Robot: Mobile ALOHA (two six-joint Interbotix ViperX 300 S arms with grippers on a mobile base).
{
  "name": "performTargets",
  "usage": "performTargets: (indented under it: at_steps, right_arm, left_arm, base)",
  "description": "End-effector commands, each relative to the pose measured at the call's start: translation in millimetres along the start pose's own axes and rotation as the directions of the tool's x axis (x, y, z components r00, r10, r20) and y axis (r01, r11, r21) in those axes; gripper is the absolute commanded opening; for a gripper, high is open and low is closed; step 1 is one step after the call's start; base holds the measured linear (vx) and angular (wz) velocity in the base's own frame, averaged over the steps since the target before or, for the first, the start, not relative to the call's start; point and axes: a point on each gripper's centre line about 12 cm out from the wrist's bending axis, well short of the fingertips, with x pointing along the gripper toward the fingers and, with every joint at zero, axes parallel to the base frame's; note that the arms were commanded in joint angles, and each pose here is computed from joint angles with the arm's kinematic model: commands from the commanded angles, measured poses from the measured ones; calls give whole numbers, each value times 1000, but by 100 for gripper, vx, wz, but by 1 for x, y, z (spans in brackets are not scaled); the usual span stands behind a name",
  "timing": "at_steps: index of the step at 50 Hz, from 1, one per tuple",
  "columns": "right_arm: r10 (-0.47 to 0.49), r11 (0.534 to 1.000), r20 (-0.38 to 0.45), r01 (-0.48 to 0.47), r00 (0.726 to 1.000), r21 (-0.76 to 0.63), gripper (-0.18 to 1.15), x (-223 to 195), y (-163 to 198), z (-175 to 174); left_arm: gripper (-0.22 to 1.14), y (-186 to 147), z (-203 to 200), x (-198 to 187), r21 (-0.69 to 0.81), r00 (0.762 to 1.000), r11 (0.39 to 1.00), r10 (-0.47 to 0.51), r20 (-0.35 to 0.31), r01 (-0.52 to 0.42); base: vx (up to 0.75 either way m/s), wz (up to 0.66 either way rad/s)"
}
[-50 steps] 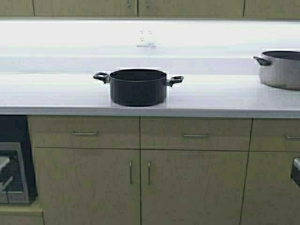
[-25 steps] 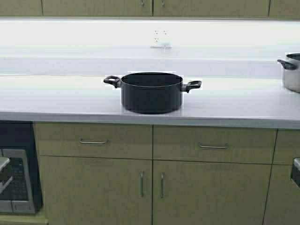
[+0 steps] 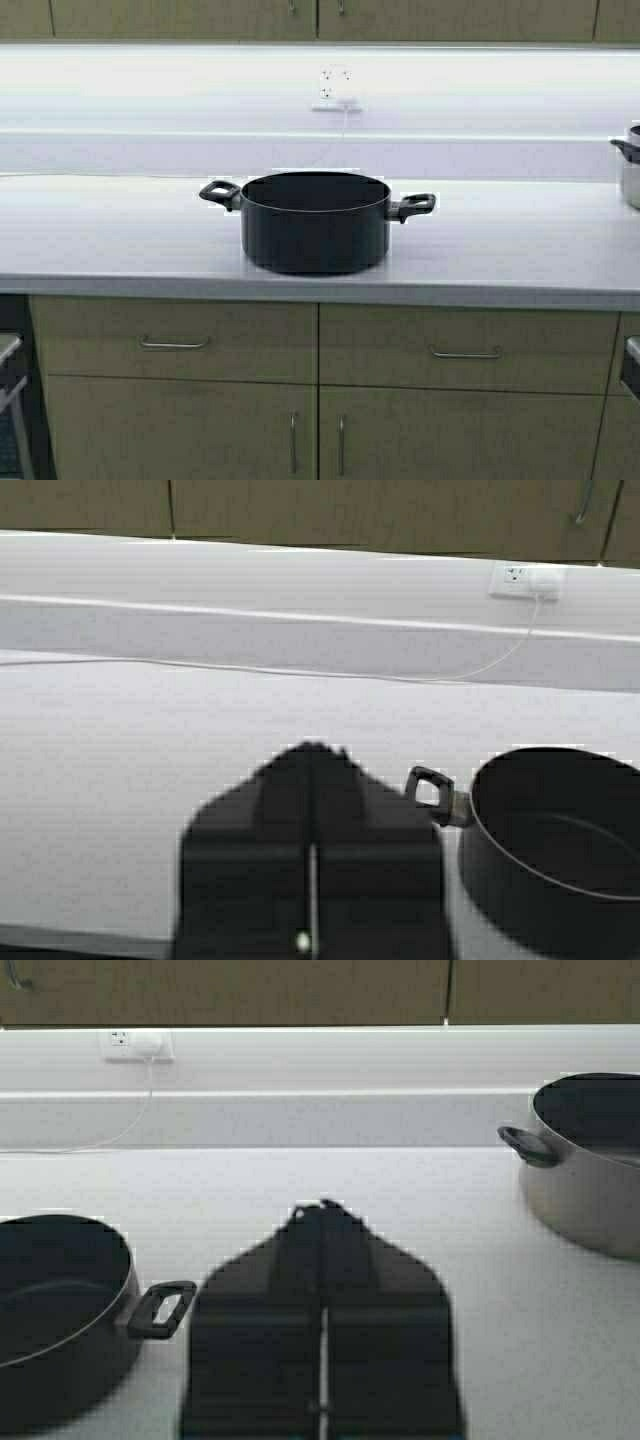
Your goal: Open the cabinet, put the pot inside, then close it
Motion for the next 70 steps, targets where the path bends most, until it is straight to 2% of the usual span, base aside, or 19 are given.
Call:
performTargets:
  at_steps: [1, 16, 27, 50, 60, 63, 65, 67, 70]
  right_arm:
    - [2, 1000, 29, -2, 1000, 0, 5, 2, 0, 11]
    - [1, 1000, 44, 0, 999, -3, 5, -2, 0, 12]
    - [2, 1000, 40, -2, 999, -2, 5, -2, 0, 12]
    - [2, 1000, 35, -2, 999, 0, 5, -2, 0, 10]
    - [48, 999, 30, -48, 998, -1, 6, -1, 10, 10]
    - [69, 998, 38, -69, 997, 7, 9, -1, 14, 13]
    - [97, 995, 29, -97, 995, 15, 17, 1, 20, 12]
    - [138, 990, 21, -138, 990, 19, 30, 2, 29, 12]
    - [207, 978, 4, -207, 978, 29, 59, 3, 44, 9]
  left_arm:
    - [3, 0, 3, 3, 0, 1000, 1000, 0, 2, 0]
    - [3, 0, 1, 3, 4, 1000, 1000, -1, -3, 1]
    - [3, 0, -9, 12, 3, 998, 1000, 1, -57, -1]
    - [3, 0, -8, 8, -3, 998, 1000, 2, -55, -2]
    - [5, 0, -8, 7, -8, 998, 1000, 1, -63, -1]
    - [11, -4, -4, 6, -2, 998, 1000, -21, -52, 21]
    - [19, -10, -2, 6, 5, 998, 999, -49, -45, 50]
    - [34, -17, -2, 5, 16, 995, 996, -84, -47, 85]
    - [63, -30, -4, 3, 12, 986, 988, -152, -62, 153]
  base:
    - [29, 3]
    - [32, 5]
    - [34, 11]
    - [22, 3]
    - [13, -5]
    - [8, -4]
    - [7, -4]
    - [6, -3]
    - [5, -4]
